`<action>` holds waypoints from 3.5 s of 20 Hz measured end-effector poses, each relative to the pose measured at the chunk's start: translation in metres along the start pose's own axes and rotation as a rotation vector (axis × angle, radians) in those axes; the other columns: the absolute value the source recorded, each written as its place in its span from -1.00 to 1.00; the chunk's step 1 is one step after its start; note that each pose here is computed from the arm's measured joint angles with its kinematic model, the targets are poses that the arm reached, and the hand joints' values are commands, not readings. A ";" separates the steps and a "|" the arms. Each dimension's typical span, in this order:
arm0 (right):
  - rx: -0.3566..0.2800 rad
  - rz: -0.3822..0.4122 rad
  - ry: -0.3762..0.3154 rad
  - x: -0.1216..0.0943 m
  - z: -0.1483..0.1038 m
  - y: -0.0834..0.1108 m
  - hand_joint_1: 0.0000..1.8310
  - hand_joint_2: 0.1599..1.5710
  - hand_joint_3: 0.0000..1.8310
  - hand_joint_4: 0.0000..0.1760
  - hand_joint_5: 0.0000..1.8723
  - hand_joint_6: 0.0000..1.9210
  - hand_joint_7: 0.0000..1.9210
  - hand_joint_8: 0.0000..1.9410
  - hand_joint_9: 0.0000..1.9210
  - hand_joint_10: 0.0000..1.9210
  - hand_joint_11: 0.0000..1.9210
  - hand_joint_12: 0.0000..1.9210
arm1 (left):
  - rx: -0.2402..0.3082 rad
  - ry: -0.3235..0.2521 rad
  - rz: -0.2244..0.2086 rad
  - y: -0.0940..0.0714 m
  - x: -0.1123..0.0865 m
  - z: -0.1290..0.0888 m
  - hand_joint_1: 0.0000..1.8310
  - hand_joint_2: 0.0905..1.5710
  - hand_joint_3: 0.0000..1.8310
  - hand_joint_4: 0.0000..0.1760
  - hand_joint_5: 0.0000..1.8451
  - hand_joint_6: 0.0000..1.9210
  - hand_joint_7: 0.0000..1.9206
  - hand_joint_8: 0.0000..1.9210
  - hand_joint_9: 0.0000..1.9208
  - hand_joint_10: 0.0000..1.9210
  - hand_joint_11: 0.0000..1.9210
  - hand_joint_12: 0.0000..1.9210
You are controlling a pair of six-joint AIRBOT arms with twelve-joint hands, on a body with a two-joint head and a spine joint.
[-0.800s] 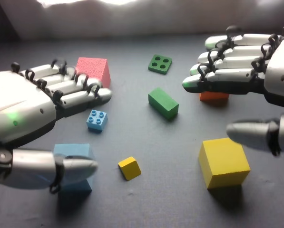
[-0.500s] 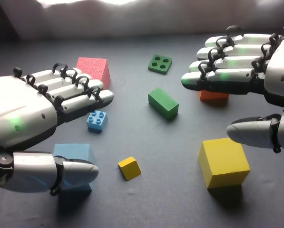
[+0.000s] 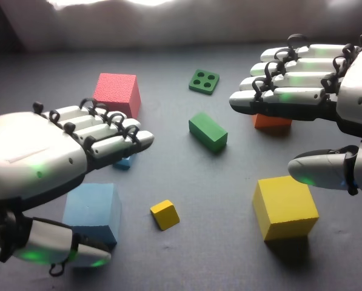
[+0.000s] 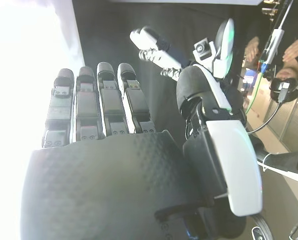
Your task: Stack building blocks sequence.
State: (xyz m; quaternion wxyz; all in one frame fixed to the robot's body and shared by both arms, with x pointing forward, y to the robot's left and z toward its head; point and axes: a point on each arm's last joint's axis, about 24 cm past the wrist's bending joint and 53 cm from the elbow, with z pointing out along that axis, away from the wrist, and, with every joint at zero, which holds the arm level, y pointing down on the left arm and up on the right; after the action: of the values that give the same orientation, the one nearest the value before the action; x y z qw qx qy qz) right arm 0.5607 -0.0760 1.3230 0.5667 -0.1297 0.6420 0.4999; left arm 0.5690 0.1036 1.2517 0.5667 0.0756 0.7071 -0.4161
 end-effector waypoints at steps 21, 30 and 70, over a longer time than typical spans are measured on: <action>0.000 0.000 0.000 0.000 0.000 0.000 -0.75 0.80 -1.00 -1.00 -0.77 -0.99 -0.76 -0.99 -0.81 -0.98 -1.00 -0.54 | -0.193 0.059 -0.075 0.027 0.048 0.021 0.29 0.31 -1.00 -1.00 -0.95 -1.00 -0.96 -1.00 -0.92 -1.00 -1.00 -0.45; 0.000 0.000 0.000 0.000 0.000 0.000 -0.81 0.85 -0.99 -1.00 -0.75 -1.00 -0.75 -1.00 -0.83 -1.00 -1.00 -0.72 | -0.238 0.047 -0.054 0.048 0.051 0.021 0.26 0.29 -1.00 -1.00 -0.97 -1.00 -0.98 -1.00 -0.94 -1.00 -1.00 -0.48; 0.000 0.000 0.000 0.000 0.000 0.000 -0.75 0.82 -1.00 -1.00 -0.65 -1.00 -0.66 -1.00 -0.74 -1.00 -1.00 -0.30 | -0.229 0.048 -0.044 0.049 0.044 0.047 0.35 0.42 -1.00 -1.00 0.09 -0.16 -0.10 0.41 -0.24 0.19 -0.53 0.53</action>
State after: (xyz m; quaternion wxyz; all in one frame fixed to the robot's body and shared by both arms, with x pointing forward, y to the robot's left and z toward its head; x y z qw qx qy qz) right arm 0.5607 -0.0760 1.3230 0.5667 -0.1297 0.6420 0.4999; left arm 0.6169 0.0874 1.1880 0.5453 0.0048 0.7648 -0.3431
